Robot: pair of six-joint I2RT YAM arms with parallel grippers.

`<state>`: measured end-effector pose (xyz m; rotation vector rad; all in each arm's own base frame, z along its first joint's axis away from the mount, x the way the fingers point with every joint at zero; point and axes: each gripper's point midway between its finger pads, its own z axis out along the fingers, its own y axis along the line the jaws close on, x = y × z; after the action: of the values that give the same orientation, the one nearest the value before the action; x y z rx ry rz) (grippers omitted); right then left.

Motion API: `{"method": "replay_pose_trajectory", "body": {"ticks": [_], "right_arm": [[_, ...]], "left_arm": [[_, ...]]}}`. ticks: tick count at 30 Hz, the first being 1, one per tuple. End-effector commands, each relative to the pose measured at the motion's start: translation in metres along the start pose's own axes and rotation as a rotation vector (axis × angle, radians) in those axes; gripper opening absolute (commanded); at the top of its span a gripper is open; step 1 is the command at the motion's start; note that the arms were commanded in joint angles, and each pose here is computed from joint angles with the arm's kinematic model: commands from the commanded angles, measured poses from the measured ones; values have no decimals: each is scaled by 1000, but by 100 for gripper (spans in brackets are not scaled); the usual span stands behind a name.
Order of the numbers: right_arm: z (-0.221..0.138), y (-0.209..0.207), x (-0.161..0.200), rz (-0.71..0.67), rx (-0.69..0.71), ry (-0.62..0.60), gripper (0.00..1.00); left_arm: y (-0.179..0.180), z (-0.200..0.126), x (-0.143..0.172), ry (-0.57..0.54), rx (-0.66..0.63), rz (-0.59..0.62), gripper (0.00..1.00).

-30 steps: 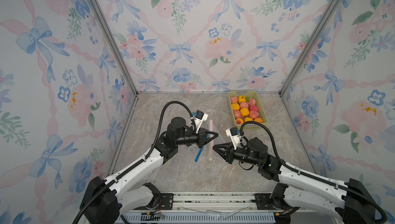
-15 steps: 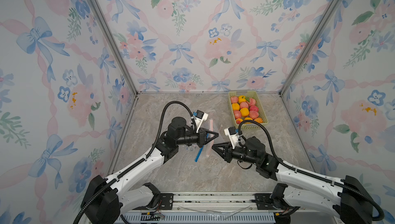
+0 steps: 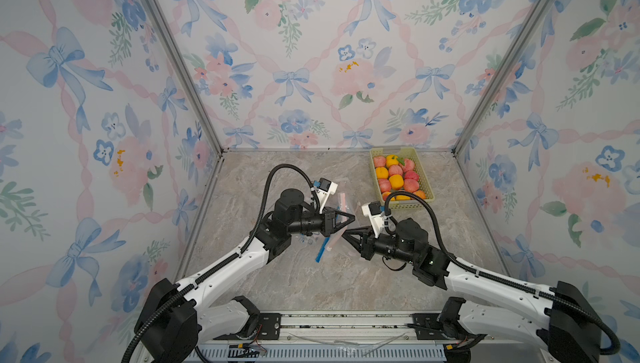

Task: Place the peach in a zip-top bag and seal the zipper
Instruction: Open the zipper of the food storage bag at the center of the board.

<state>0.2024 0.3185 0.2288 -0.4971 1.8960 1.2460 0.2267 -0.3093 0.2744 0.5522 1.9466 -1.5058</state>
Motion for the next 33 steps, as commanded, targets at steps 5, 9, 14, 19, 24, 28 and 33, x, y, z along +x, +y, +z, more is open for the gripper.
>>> {"method": "replay_pose_trajectory", "body": {"ticks": [5, 9, 14, 19, 24, 28, 33], "right_arm": [[3, 14, -28, -37, -26, -67, 12], [2, 16, -27, -34, -42, -72, 25], [-4, 20, -21, -41, -61, -75, 34], [-5, 21, -23, -43, -58, -87, 34], [0, 21, -25, -41, -62, -91, 30], [3, 22, -26, -35, -58, -90, 14], [1, 10, -20, 4, 30, -74, 0]], "left_arm": [[3, 0, 3, 0, 7, -38, 0], [5, 0, 2, -8, -4, -38, 0], [9, 0, 0, -20, -23, -55, 0], [11, 1, -1, -23, -25, -74, 0], [12, 0, 1, -23, -27, -88, 0], [13, -1, 1, -32, -36, -87, 0], [15, -5, -4, -46, -48, -69, 13]]}}
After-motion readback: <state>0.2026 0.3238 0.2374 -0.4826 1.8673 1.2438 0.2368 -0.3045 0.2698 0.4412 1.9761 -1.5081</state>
